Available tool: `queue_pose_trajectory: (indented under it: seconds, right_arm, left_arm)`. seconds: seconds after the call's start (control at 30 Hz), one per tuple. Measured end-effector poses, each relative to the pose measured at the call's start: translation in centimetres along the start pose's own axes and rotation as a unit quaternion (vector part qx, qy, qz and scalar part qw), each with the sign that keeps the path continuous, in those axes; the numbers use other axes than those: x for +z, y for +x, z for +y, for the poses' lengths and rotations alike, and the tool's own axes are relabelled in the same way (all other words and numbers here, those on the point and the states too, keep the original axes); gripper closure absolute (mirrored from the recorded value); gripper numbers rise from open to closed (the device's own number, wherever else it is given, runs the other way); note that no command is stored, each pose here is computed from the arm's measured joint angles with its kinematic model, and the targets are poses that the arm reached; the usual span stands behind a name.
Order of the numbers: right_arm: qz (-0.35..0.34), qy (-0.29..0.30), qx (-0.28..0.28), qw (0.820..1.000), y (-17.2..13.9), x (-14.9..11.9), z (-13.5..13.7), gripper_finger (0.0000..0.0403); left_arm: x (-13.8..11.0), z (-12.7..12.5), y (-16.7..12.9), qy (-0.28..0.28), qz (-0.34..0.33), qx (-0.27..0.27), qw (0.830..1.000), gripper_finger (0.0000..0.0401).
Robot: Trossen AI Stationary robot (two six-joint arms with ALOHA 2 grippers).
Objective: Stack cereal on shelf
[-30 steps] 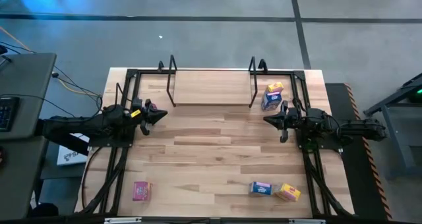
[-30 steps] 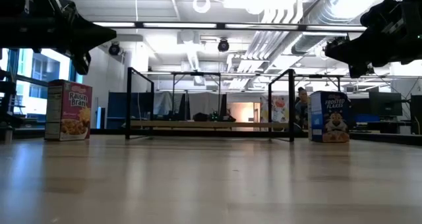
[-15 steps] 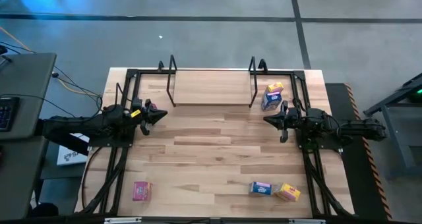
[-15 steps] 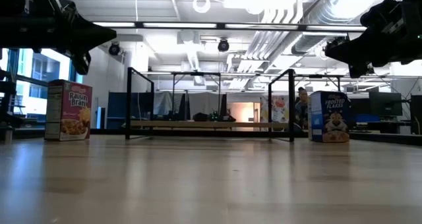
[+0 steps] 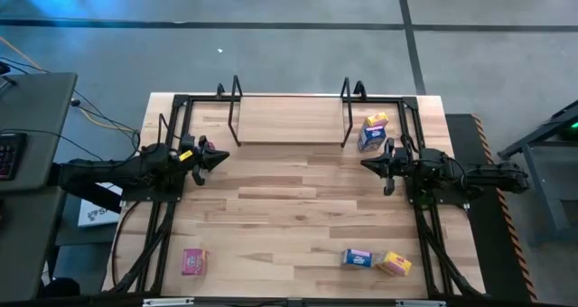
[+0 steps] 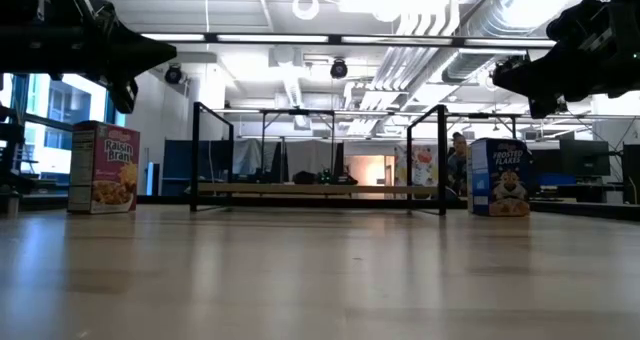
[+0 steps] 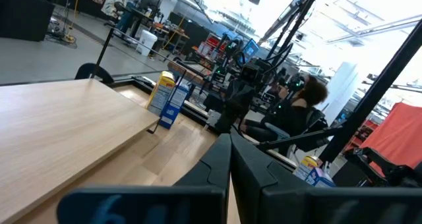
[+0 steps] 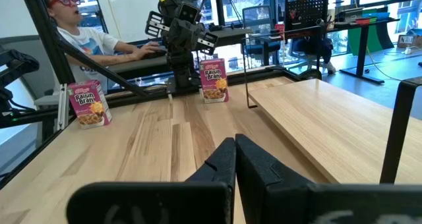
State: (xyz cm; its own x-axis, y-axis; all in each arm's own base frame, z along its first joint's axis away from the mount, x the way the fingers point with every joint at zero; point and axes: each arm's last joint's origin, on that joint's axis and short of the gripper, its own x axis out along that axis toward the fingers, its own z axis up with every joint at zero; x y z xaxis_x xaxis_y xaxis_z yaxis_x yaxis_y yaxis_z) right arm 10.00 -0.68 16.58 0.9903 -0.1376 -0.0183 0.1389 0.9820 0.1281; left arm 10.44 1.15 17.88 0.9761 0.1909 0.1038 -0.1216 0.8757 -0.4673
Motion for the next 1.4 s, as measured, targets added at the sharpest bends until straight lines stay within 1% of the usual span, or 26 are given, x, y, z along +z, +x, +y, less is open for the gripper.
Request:
queue_pose_trajectory:
  seconds: [0.43,0.47,0.53,0.6,0.67,0.77,0.83,0.9,0.97,1.0,1.07,1.13,1.17,1.27,1.33,1.4]
  right_arm:
    - [0.0,0.0,0.0,1.0,0.0,0.0,0.0,0.0402]
    - [0.0,0.0,0.0,1.0,0.0,0.0,0.0,0.0402]
    - [0.0,0.0,0.0,1.0,0.0,0.0,0.0,0.0402]
    - [0.0,0.0,0.0,1.0,0.0,0.0,0.0,0.0402]
    - [0.0,0.0,0.0,1.0,0.0,0.0,0.0,0.0402]
    - [0.0,0.0,0.0,1.0,0.0,0.0,0.0,0.0402]
    - [0.0,0.0,0.0,1.0,0.0,0.0,0.0,0.0402]
    - [0.0,0.0,0.0,1.0,0.0,0.0,0.0,0.0402]
    - [0.0,0.0,0.0,1.0,0.0,0.0,0.0,0.0402]
    - [0.0,0.0,0.0,1.0,0.0,0.0,0.0,0.0402]
    - [0.0,0.0,0.0,1.0,0.0,0.0,0.0,0.0402]
    - [0.0,0.0,0.0,1.0,0.0,0.0,0.0,0.0402]
    - [0.0,0.0,0.0,1.0,0.0,0.0,0.0,0.0402]
    - [0.0,0.0,0.0,1.0,0.0,0.0,0.0,0.0402]
    - [0.0,0.0,0.0,1.0,0.0,0.0,0.0,0.0402]
    - [0.0,0.0,0.0,1.0,0.0,0.0,0.0,0.0402]
  left_arm:
    - [0.0,0.0,0.0,0.0,0.0,0.0,1.0,0.04]
    - [0.0,0.0,0.0,-0.001,0.0,0.0,1.0,0.04]
    - [0.1,-0.1,0.0,-0.023,-0.008,-0.004,1.0,0.04]
    - [0.8,-0.3,0.0,-0.059,-0.044,-0.015,0.997,0.04]
    - [1.7,-0.7,-0.2,-0.096,-0.095,-0.029,0.99,0.04]
    - [2.9,-1.1,-0.5,-0.122,-0.163,-0.045,0.978,0.04]
    - [3.7,-1.3,-0.6,-0.141,-0.197,-0.039,0.97,0.04]
    - [4.7,-1.6,-0.6,-0.137,-0.211,-0.019,0.968,0.0395]
    - [6.3,-2.3,-0.5,-0.115,-0.21,-0.01,0.971,0.0379]
    - [7.1,-2.6,-0.3,-0.103,-0.201,0.001,0.974,0.0367]
    - [8.3,-3.1,0.0,-0.082,-0.155,0.041,0.984,0.0336]
    - [9.9,-3.5,0.2,-0.052,-0.099,0.102,0.988,0.0299]
    - [10.8,-3.8,0.2,-0.035,-0.072,0.138,0.987,0.028]
    - [13.0,-4.3,0.4,0.008,0.023,0.225,0.974,0.0224]
    - [14.2,-4.6,0.7,0.015,0.079,0.262,0.962,0.019]
    - [14.7,-4.7,0.9,0.019,0.146,0.301,0.942,0.0162]
